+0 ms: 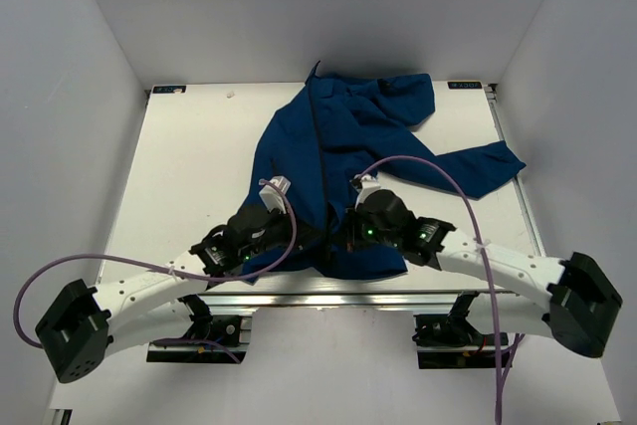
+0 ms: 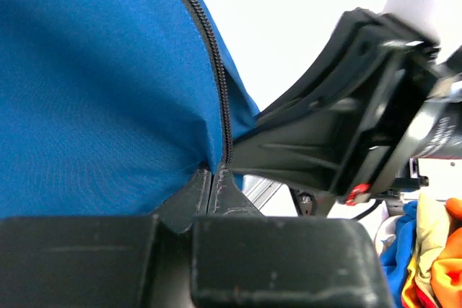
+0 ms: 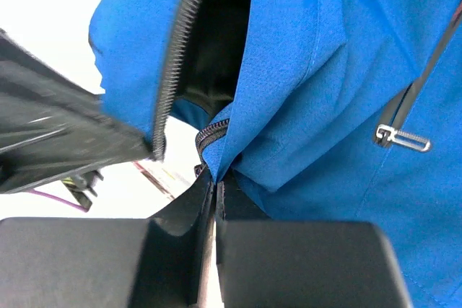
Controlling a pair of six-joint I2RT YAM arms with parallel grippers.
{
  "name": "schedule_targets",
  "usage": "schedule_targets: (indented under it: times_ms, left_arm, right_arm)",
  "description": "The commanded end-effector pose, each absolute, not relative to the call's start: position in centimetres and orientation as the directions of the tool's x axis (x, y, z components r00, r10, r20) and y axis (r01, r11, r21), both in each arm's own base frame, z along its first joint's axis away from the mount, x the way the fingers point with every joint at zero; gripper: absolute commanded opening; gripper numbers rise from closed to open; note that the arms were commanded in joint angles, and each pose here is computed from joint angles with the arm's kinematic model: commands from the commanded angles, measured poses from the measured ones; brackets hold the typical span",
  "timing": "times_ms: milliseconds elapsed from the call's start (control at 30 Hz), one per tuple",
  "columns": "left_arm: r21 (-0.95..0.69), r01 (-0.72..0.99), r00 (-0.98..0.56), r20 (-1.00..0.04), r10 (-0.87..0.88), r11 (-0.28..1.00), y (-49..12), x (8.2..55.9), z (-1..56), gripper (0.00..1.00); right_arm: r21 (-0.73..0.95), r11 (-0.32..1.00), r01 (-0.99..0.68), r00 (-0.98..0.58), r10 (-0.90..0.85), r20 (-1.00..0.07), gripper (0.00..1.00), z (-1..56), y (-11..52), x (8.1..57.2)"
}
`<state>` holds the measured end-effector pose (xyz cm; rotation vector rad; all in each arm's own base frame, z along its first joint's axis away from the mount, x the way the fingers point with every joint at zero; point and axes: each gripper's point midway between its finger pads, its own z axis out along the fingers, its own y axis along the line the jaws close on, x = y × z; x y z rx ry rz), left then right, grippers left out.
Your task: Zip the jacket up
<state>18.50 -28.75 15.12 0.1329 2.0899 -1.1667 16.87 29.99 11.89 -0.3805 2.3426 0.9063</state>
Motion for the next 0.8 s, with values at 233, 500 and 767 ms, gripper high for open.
schedule_targets:
  times_ms: [233,500,767]
  left_arm:
    - [-0.747,0.454,-0.723,-0.627,-0.289,0.485,-29.2,17.5,18.2,0.0]
    - [-0.765,0.471,-0.705,-0.626,-0.335,0.438,-29.3,17.5,20.1,0.0]
    - [-0.763,0.487,-0.698,-0.633,-0.335,0.426,-29.3,17.4,20.6,0.0]
  right_arm:
    - [0.521,0.554,-0.649,-0.549,0.133,-0.825,0.0,21.1,29.4,17.5]
    - [0.512,0.503,-0.696,-0.539,0.104,-0.836,0.0,21.6,30.0,16.6]
    - [0.524,0.464,-0.714,-0.544,0.104,-0.833,0.0,21.8,30.6,16.2]
